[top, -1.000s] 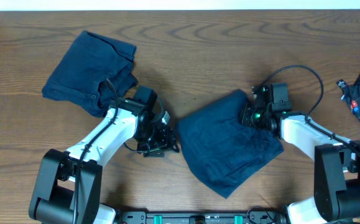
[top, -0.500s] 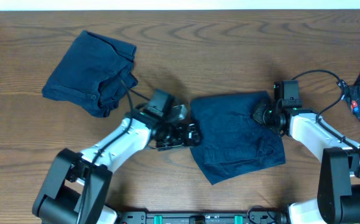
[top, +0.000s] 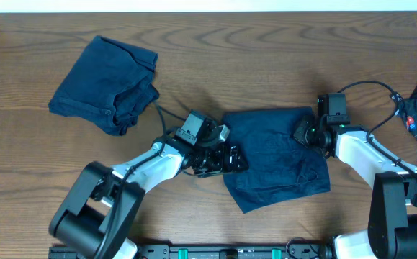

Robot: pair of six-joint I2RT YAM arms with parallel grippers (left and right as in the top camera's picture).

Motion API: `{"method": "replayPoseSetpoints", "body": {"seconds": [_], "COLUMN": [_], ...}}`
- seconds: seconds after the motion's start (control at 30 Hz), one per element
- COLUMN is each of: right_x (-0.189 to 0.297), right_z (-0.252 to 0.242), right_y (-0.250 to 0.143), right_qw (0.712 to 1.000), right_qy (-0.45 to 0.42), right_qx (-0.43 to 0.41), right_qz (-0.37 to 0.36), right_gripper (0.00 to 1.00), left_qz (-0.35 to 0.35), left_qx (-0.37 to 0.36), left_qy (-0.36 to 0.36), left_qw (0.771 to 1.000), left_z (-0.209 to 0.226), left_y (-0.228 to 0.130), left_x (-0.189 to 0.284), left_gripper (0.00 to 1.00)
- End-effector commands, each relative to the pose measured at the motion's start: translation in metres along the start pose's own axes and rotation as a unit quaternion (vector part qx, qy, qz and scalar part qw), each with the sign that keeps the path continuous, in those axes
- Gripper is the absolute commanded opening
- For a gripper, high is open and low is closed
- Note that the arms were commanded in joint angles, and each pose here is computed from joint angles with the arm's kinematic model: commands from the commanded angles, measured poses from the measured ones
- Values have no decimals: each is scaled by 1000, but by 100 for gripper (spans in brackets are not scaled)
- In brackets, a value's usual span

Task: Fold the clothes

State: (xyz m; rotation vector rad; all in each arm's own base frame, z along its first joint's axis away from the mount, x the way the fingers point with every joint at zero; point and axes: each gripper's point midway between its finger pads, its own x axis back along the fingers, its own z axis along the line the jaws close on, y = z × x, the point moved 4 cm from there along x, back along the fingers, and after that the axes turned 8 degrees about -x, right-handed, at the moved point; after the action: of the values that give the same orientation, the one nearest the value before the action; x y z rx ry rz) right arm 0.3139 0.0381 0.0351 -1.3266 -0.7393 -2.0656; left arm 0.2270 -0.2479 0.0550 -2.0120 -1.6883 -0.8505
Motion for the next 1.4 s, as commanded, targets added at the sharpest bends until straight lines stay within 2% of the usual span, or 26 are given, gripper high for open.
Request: {"method": "replayPoseSetpoints", "body": {"seconds": [0.0,0.13,0.2,0.33,0.57,0.67,0.83,0.93,1.13,1.37], "right_x": [-15,-15,-15,-15,-12,-2,35,67,128,152], "right_z": [-39,-37,-37,-36,-33,-28,-12,-1,11,3], "right_y": [-17,-19,-20,-21,-26,-23,-12,-7,-7,-21], "right_qw": [997,997,997,997,997,998,999,997,986,984], "right_qy": [-74,-66,-63,-60,-49,-37,5,40,105,114], "right_qx": [-3,3,4,6,16,32,47,52,66,68], "right_qz": [25,34,36,39,55,44,-1,-39,-109,-118], "right_gripper": [1,1,1,1,1,1,1,1,2,2], "left_qz": [30,16,9,6,1,-6,-19,-53,-185,-348], "left_qx": [23,-10,-14,-24,-71,-86,-84,-103,-221,-256], "left_qy": [-5,-37,-45,-65,-133,-144,-154,-166,-206,-157], "left_qw": [999,999,999,998,989,986,984,979,935,888], "left_z": [19,9,4,-5,-28,-34,-40,-51,-92,-86], "left_y": [-11,-3,1,3,10,13,21,35,83,138], "left_x": [-19,-25,-26,-27,-23,-20,-9,15,112,238], "left_gripper": [97,91,84,39,10,6,6,6,6,6]}}
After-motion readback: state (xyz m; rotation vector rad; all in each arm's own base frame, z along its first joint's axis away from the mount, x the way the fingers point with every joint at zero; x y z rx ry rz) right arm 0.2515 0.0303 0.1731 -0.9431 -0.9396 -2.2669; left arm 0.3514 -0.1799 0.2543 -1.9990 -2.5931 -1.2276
